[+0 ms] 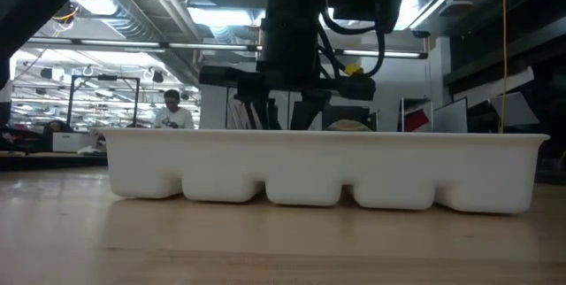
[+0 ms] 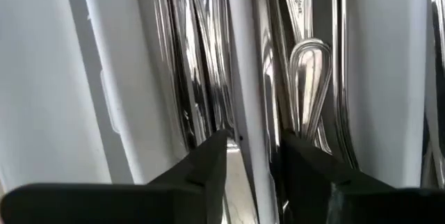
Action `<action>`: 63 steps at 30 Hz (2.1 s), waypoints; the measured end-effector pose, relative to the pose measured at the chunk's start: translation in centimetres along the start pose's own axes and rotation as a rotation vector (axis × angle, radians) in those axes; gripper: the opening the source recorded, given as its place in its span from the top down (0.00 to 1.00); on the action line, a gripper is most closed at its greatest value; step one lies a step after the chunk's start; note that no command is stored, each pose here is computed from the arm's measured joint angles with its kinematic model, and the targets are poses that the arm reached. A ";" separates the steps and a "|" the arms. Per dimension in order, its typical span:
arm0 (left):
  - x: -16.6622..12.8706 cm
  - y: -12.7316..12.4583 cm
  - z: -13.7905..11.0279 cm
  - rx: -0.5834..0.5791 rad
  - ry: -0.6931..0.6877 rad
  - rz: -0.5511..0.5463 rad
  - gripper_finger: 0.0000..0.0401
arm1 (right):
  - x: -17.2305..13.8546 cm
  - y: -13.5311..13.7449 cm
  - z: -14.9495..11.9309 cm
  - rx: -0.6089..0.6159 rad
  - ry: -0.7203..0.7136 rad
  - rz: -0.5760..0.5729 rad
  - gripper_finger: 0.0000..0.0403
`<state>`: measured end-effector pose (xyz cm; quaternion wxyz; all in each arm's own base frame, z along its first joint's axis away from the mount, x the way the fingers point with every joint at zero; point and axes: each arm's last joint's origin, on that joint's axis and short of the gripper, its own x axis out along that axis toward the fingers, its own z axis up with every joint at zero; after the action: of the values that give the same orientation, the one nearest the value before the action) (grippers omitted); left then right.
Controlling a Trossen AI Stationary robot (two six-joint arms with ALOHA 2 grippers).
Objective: Sort silverware
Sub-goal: Put the silver table knife into the white cutlery tray
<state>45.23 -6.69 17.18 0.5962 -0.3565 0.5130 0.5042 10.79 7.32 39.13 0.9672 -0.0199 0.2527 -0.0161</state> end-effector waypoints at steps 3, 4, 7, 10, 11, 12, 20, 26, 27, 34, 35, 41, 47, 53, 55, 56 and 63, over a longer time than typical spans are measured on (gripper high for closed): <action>0.0 0.1 0.0 0.001 0.000 0.005 0.70 | -1.1 -1.0 -0.1 0.047 -0.035 0.015 0.70; 0.0 0.1 0.0 0.001 -0.001 0.005 0.70 | -1.5 -1.3 -0.2 0.060 -0.045 0.020 0.70; 0.0 0.1 0.0 0.001 -0.001 0.006 0.71 | -2.2 -2.0 -0.3 0.082 -0.069 0.030 0.70; 0.0 0.0 0.0 0.003 -0.001 0.001 0.75 | -2.5 -2.2 -0.2 0.100 -0.089 0.038 0.70; -0.1 0.0 -0.1 0.006 -0.003 -0.001 0.78 | -2.6 -2.3 -0.2 0.104 -0.093 0.040 0.70; -0.1 0.0 -0.1 0.006 -0.004 -0.004 0.80 | -2.7 -2.3 -0.2 0.107 -0.096 0.041 0.70; -0.3 0.0 -0.6 0.000 -0.009 -0.005 0.97 | -2.7 -2.4 -0.2 0.111 -0.102 0.043 0.70; -0.6 -0.1 -1.1 -0.005 -0.013 -0.007 0.97 | -2.7 -2.4 -0.2 0.111 -0.102 0.043 0.70; -0.7 -0.1 -1.2 -0.006 -0.015 -0.008 0.98 | -2.7 -2.4 -0.2 0.111 -0.102 0.043 0.70; -1.8 0.1 -1.3 -0.044 -0.033 -0.019 0.97 | -2.7 -2.4 -0.2 0.111 -0.102 0.043 0.70; -2.4 0.4 -1.4 -0.047 -0.033 -0.017 0.97 | -2.8 -2.4 -0.2 0.112 -0.103 0.044 0.70; -4.3 1.5 -2.0 -0.062 -0.051 -0.002 0.97 | -3.5 -3.1 -0.4 0.132 -0.127 0.055 0.70; -4.8 1.8 -2.3 -0.083 -0.074 -0.011 0.98 | -3.4 -3.5 -1.4 0.133 -0.148 0.059 0.70; -2.4 2.0 -2.2 -0.112 -0.085 0.033 0.95 | -1.0 -3.2 -5.6 0.185 -0.199 0.086 0.70; -1.6 2.0 -2.0 -0.118 -0.086 0.037 0.95 | -0.4 -3.1 -6.9 0.217 -0.242 0.128 0.70; -1.2 2.0 -1.9 -0.115 -0.085 0.038 0.94 | -0.1 -3.1 -7.5 0.222 -0.258 0.159 0.70; 0.7 1.8 -1.0 -0.072 -0.080 0.024 0.95 | 0.6 -3.7 -11.3 0.336 -0.430 0.354 0.70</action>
<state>43.17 -6.99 16.43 0.5971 -0.3511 0.4745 0.5433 5.69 3.29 29.16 0.9759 0.1815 0.0358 0.1154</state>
